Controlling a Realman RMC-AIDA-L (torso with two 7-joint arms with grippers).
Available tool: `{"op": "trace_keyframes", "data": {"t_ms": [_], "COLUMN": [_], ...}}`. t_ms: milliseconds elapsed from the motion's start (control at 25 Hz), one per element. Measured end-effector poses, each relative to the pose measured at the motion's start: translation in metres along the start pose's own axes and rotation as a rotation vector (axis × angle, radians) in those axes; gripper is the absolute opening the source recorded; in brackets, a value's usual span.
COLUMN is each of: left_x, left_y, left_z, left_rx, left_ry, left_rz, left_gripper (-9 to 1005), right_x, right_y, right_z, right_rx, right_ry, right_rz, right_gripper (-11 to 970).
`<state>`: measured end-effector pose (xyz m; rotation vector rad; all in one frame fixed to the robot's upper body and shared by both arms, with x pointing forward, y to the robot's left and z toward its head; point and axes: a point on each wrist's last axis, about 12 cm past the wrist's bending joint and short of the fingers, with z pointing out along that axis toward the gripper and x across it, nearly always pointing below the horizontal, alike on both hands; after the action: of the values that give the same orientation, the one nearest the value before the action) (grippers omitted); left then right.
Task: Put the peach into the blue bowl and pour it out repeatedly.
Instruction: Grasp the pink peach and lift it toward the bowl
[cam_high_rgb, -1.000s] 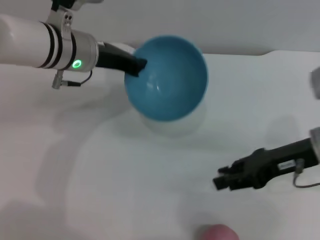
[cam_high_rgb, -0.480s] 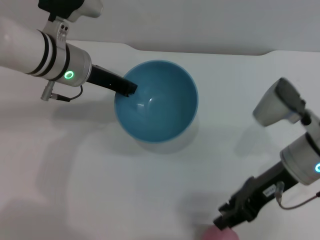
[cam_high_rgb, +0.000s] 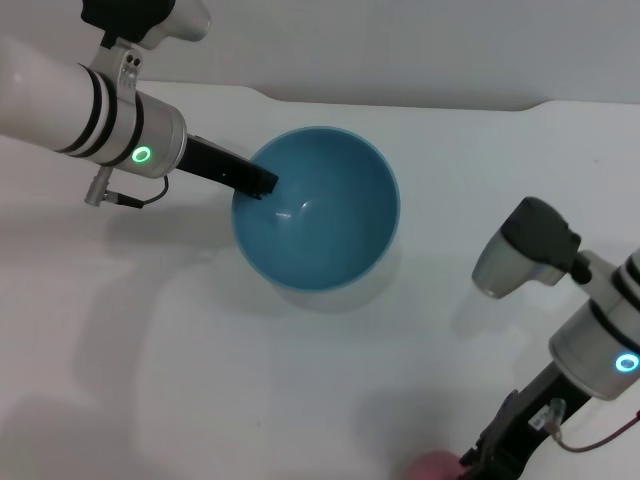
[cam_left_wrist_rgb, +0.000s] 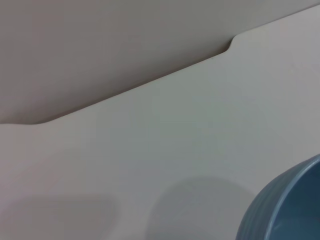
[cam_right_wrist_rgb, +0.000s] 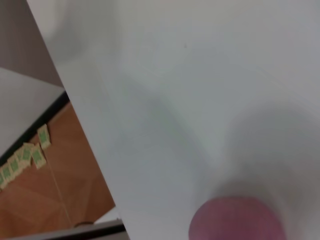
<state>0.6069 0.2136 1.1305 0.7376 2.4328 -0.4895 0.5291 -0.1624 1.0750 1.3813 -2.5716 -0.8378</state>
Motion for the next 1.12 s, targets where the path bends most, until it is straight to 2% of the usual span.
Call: {"op": "trace_keyframes", "data": {"t_ms": [480,680,1120], "left_x": [-0.001,-0.001,-0.002], "left_y": [0.000,0.000,0.001], "left_z": [0.001,0.001,0.001], "left_rx": [-0.001,-0.004,-0.011], "left_ry": [-0.003,-0.007,-0.014], "left_rz": [0.004,0.003,0.011], "left_gripper": [-1,-1,-1], "right_x": [-0.015,-0.018,-0.016], "right_y": [0.002,0.001,-0.001], "right_z": [0.020,0.019,0.016], "right_rx": [0.093,0.104,0.079], "right_ry": [-0.012,-0.029,-0.077], "right_rz": [-0.032,-0.032,-0.005], "right_gripper": [393,328,120]}}
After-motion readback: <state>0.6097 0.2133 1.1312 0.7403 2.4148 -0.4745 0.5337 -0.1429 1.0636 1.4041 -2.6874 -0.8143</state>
